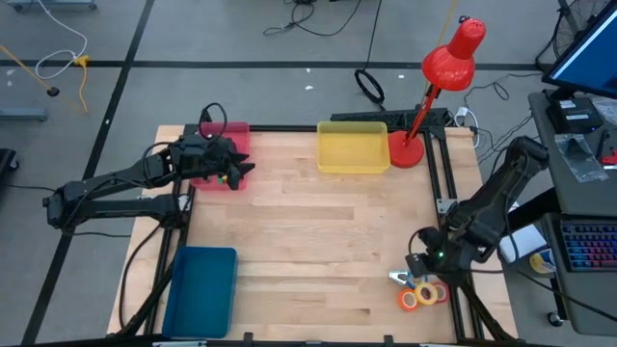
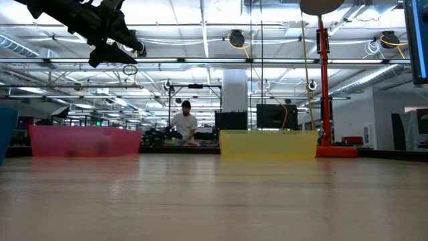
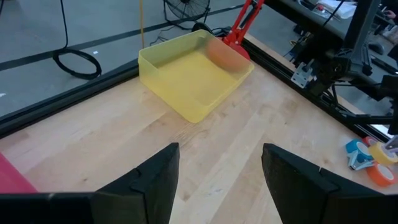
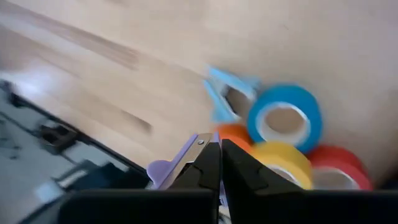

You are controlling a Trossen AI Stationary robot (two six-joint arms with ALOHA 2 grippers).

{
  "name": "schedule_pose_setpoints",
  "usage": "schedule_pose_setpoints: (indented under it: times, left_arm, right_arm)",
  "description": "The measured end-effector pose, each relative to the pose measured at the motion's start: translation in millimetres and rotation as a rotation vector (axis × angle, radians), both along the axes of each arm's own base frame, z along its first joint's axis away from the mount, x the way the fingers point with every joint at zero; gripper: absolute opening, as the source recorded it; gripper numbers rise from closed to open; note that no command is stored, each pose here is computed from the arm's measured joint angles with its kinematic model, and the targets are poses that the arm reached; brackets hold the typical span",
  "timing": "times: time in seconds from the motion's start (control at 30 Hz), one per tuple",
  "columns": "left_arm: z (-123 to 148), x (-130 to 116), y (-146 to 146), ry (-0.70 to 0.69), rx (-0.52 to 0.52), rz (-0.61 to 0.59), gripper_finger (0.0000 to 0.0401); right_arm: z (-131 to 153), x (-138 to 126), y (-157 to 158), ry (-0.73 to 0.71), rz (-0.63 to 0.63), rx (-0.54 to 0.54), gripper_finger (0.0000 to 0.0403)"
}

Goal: Pick and place Stapler, Stapler remover, tape
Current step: Put the light violet staple remover into the blue bin

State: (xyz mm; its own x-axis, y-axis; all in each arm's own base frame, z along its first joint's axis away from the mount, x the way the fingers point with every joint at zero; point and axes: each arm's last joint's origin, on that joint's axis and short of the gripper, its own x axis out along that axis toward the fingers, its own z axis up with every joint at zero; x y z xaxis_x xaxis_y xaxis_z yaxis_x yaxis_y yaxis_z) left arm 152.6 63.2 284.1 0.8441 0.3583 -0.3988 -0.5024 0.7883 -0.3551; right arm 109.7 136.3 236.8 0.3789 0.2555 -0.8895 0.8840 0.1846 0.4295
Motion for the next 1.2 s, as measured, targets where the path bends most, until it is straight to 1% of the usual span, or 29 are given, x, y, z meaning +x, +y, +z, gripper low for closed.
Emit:
schedule_pose_setpoints:
  times: [0.23, 0.4, 0.5, 0.7, 0.83, 0.9, 1.1, 1.2]
  left_arm:
    - [0, 0, 0, -0.003, -0.007, -0.002, 0.0230]
    - [0, 0, 0, -0.014, -0.033, 0.004, 0.0230]
    - [0, 1, -3, -0.025, -0.047, -0.005, 0.0230]
    - [8, 9, -16, -0.099, -0.024, -0.098, 0.0230]
    - [14, 16, -29, -0.170, -0.006, -0.179, 0.0230]
    - [16, 20, -35, -0.199, -0.003, -0.217, 0.0230]
    - [17, 41, -50, -0.270, -0.018, -0.305, 0.0230]
    - [15, 52, -56, -0.295, -0.039, -0.334, 0.0230]
  right_arm:
    - [8, 7, -6, -0.208, -0.071, -0.083, 0.0000]
    - [14, 22, -10, -0.379, -0.114, -0.160, 0.0000]
    - [21, 33, -14, -0.499, -0.138, -0.229, 0.0000]
    - [37, 56, -25, -0.702, -0.154, -0.392, 0.0000]
    - [49, 71, -34, -0.815, -0.144, -0.540, 0.0000]
    - [54, 79, -39, -0.858, -0.131, -0.633, 0.0000]
    - [66, 109, -48, -0.981, -0.082, -0.864, 0.0000]
    - [68, 123, -48, -1.046, -0.044, -0.932, 0.0000]
